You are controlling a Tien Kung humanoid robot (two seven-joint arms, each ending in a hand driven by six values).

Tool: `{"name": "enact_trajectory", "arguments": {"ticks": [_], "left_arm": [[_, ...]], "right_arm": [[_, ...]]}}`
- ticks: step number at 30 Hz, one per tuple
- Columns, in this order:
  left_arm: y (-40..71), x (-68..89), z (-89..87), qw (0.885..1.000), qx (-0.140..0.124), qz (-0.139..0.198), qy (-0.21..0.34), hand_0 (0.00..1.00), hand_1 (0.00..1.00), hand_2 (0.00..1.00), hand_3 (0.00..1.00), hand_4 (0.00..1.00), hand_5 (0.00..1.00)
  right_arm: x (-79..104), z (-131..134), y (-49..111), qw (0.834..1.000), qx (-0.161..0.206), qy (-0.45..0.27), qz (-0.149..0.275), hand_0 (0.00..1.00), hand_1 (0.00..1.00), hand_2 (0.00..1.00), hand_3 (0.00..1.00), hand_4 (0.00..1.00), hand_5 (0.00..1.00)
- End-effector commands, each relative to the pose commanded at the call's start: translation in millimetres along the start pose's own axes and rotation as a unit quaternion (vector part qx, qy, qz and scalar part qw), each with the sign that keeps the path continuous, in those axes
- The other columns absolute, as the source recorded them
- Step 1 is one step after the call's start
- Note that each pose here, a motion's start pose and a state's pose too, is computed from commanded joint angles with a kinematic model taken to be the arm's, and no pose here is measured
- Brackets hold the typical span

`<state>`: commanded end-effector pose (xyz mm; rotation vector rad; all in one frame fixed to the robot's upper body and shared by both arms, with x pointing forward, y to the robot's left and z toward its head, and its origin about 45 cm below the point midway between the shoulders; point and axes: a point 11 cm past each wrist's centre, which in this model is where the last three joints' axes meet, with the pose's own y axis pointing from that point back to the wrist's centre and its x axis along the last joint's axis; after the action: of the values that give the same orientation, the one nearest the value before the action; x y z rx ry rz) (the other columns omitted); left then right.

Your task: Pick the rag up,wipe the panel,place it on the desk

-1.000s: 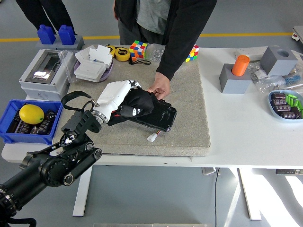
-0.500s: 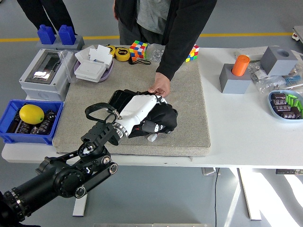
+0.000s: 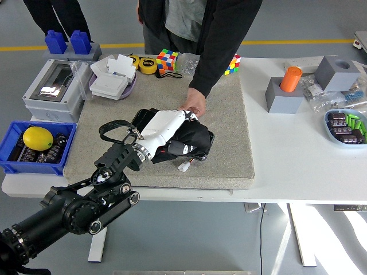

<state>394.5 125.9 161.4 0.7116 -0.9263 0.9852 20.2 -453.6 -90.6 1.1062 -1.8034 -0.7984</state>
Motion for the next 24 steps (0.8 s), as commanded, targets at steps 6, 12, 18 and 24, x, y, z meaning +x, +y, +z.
{"name": "enact_trajectory", "arguments": {"ticks": [6,12,18,24], "left_arm": [[0.4,14.2,-30.3,0.999,0.037,0.021,0.003,0.232,0.32,0.441,0.558,0.749,0.002],[2.4,32.3,-55.5,0.996,0.068,0.051,0.009,0.232,0.32,0.441,0.558,0.751,0.002],[4.6,48.0,-75.3,0.993,0.094,0.076,0.016,0.232,0.32,0.442,0.558,0.75,0.002],[9.6,56.5,-90.1,0.989,0.112,0.095,0.022,0.231,0.32,0.441,0.558,0.75,0.002]], "right_arm": [[-0.2,-0.3,0.0,1.0,0.001,-0.002,0.0,0.592,0.604,0.538,0.533,0.906,0.359],[-1.1,-0.8,0.0,1.0,0.002,-0.001,-0.001,0.592,0.604,0.539,0.533,0.907,0.358],[-1.0,-1.8,-0.2,1.0,0.003,0.001,-0.002,0.592,0.604,0.538,0.533,0.906,0.358],[-1.0,-1.0,0.1,1.0,0.002,0.0,-0.002,0.594,0.604,0.538,0.533,0.906,0.356]]}}
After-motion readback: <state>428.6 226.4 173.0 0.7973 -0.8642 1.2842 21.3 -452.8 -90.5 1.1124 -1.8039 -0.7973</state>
